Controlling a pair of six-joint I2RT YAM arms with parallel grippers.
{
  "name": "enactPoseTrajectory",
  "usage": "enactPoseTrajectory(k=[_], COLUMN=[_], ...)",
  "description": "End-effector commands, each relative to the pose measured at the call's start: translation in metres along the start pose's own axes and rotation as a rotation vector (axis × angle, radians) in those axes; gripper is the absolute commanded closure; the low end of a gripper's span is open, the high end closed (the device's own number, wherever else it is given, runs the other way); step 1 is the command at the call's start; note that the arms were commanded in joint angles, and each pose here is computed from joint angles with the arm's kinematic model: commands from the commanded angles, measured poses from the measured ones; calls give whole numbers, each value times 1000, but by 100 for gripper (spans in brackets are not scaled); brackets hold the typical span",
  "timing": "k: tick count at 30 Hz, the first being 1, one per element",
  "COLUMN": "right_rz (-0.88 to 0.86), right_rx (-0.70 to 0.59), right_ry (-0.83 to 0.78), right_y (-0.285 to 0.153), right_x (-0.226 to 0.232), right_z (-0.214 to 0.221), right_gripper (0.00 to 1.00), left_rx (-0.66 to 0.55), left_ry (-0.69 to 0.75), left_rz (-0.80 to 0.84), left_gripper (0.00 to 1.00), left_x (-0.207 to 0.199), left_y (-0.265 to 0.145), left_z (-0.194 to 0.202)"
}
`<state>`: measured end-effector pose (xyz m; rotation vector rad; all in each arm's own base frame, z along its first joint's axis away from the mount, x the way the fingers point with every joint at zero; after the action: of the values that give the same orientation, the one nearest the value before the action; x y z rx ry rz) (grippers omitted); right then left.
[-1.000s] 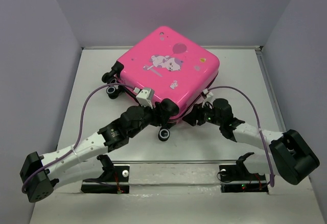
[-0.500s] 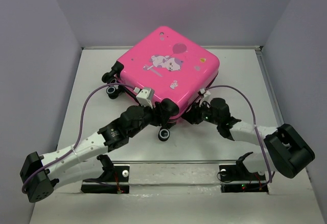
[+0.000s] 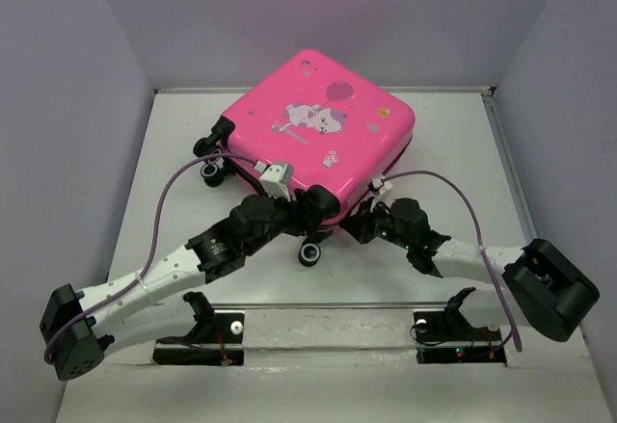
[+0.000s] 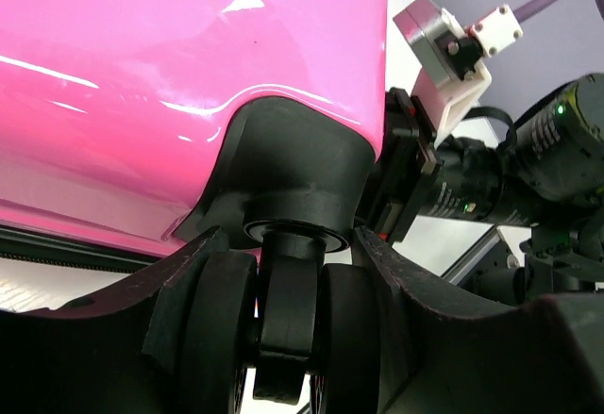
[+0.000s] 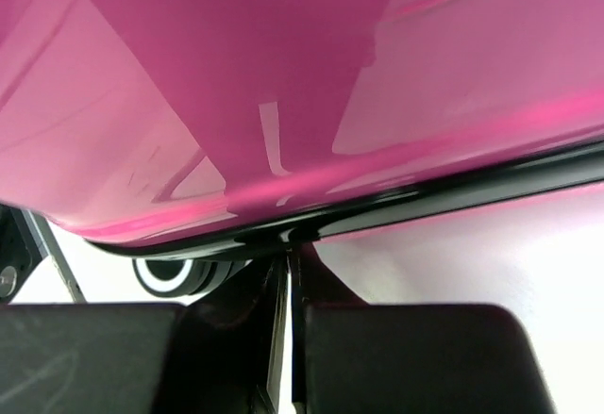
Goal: Pack the luggage
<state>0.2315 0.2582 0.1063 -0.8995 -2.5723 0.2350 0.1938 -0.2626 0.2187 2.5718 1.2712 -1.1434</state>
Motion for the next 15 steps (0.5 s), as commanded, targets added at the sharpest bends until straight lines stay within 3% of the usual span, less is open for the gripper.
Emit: enactPoseTrajectory(k=[1,9,12,15], right_rz=[26,-34,-42,-92], right_rx=[-126,-31,-45,-174], right_ry=[-40,-15,-22,51], right_y=[-3,-12,-11,-6], right_x=[17,76,102,123], right_z=[-24,14,15,-10], right_gripper=[93,93,93,93], left_rx=[-98,-111,-113,-111], left_ry=[-57,-61,-71,-82], left_rz=[81,92,115,164], left_gripper=[94,94,94,94], left_x=[-35,-45,-51,-68], left_y=[2,24,34,41], left_z=[-40,-62,-72,-82])
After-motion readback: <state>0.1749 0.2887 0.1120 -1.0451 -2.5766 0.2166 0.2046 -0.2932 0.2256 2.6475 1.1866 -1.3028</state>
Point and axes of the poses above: each gripper's point midway between its finger pads, its own y axis out along the fingers, its own x axis along the line the jaws close on, z = x × y, the point moved 2 cm from there along -y, back along the fingers, and after that the axes turned 9 degrees about -y, right-handed, at the moved point
